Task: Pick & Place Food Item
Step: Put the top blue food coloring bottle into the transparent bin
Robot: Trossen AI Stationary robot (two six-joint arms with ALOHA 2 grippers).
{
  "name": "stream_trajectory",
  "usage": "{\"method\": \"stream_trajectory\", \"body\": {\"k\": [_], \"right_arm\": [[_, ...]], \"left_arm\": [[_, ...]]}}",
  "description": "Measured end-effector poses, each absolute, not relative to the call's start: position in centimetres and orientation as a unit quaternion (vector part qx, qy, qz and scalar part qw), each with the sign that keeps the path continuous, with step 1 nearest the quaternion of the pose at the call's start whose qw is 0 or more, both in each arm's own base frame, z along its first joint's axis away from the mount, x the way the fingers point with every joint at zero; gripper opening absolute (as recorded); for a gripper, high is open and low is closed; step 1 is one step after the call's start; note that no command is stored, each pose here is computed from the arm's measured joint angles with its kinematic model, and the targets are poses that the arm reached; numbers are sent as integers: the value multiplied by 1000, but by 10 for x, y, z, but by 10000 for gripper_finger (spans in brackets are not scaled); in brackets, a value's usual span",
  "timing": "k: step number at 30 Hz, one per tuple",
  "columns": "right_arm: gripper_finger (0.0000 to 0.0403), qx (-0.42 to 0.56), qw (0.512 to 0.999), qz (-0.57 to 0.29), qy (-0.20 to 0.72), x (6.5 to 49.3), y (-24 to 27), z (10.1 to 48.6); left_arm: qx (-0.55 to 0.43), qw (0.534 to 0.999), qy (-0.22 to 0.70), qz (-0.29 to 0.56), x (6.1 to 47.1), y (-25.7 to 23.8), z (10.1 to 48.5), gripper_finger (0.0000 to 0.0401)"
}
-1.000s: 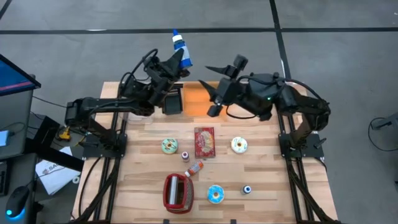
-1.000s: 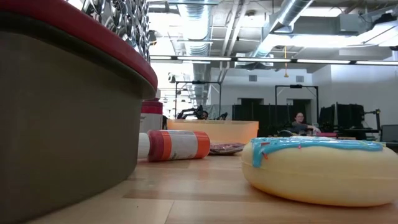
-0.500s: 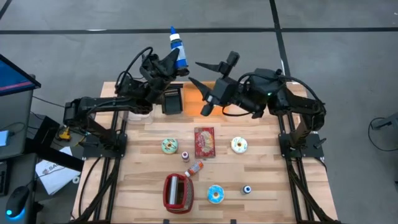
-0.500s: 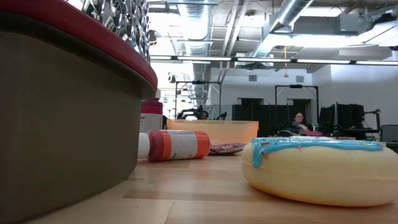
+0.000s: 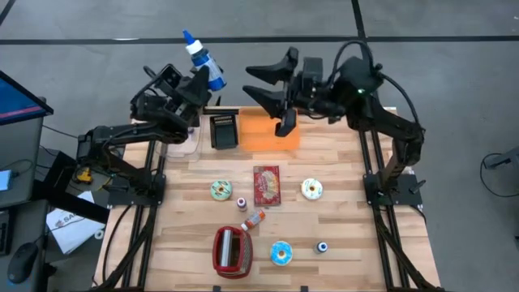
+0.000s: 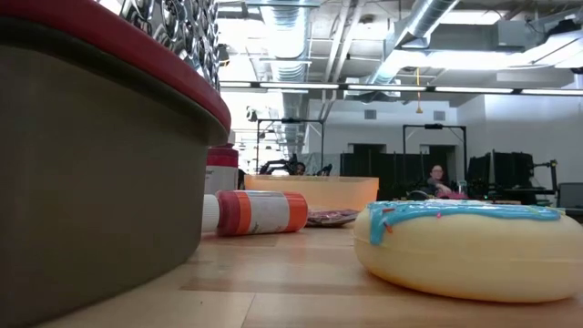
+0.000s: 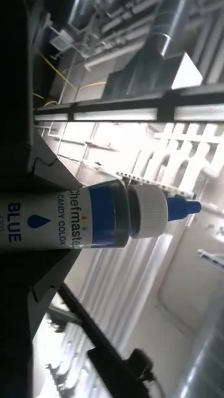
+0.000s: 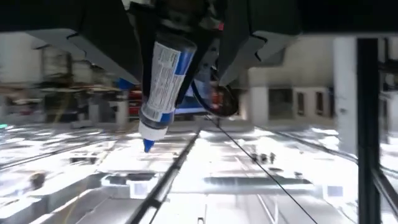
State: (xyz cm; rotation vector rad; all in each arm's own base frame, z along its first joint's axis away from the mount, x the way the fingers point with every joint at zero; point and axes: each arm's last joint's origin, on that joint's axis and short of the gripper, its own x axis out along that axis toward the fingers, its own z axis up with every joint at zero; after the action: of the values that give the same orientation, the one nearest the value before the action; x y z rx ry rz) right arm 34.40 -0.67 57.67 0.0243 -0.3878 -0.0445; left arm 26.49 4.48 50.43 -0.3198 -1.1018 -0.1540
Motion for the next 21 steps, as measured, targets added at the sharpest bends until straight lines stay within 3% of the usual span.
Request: {"method": "stream_trajectory", "body": {"k": [7,13,21], "right_arm": [[201,46,977,35,-204,343,-14,579],[201,181,949,164,-198,334,-37,586],[201,297,906,218,-209,332,-40,592]], "left_arm": [[-96,854,-507,-67,264,46,516,111],[-30,887,-455,-68,265,51,525,110],[67,887,-450,-76,259,48,540,112]]}}
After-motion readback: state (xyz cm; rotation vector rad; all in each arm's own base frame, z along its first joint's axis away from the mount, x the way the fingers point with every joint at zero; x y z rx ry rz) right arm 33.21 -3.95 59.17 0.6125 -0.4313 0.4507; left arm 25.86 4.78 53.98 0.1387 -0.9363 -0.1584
